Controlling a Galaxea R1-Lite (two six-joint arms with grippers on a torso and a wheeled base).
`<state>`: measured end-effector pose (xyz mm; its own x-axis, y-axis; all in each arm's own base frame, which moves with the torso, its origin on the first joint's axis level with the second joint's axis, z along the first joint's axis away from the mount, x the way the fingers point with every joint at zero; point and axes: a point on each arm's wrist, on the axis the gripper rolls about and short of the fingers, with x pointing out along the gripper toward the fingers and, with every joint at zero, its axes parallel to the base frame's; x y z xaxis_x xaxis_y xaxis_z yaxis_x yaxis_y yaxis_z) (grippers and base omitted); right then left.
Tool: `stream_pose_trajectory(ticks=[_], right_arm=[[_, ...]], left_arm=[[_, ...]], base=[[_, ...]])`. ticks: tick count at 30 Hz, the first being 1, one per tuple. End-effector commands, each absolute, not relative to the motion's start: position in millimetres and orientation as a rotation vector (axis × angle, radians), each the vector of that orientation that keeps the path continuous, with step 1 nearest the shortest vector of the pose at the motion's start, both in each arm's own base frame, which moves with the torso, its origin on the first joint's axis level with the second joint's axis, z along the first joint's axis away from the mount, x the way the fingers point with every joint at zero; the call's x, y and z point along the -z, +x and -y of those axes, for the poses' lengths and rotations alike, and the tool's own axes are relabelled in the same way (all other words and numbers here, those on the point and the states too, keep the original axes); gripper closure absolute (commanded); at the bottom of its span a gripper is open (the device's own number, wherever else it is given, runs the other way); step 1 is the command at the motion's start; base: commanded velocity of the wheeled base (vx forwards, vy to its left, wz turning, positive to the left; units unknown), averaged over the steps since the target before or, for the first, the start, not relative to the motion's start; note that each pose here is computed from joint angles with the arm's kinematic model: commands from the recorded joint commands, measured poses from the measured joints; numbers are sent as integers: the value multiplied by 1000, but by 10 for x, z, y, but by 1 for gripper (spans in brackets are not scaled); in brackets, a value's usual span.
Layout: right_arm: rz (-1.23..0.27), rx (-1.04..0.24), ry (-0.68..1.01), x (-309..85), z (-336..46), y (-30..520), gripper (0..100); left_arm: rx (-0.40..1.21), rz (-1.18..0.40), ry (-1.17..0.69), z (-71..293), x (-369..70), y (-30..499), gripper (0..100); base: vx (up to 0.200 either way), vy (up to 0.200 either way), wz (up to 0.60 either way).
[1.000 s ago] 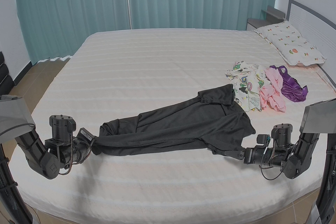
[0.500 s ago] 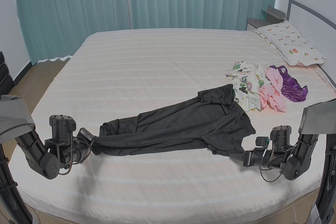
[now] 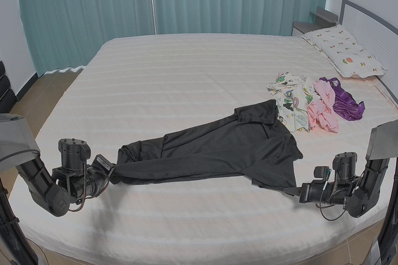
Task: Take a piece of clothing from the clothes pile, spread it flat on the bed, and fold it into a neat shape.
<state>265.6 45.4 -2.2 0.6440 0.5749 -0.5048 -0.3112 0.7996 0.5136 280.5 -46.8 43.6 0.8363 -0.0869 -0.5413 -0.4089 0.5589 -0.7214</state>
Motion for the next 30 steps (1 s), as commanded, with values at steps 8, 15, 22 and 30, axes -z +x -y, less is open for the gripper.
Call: stream_pose_trajectory(ticks=[8,15,22,30], right_arm=[[-726,-500,461,-271,-247,2054,100],[-789,-448,478,-256,-179,1889,100],[-878,-434,468,-301,-163,1713,100],[-1009,-415,393,-205,-47,1542,100]], left_arm=[[-157,-590,-915,579,-585,2325,100],[-207,-626,-828,575,-505,2059,100],[-171,-723,-776,630,-429,1748,100],[-181,-789,-737,618,-361,1586,100]], base=[[0,0,0],[0,0,0],[0,0,0],[0,0,0]])
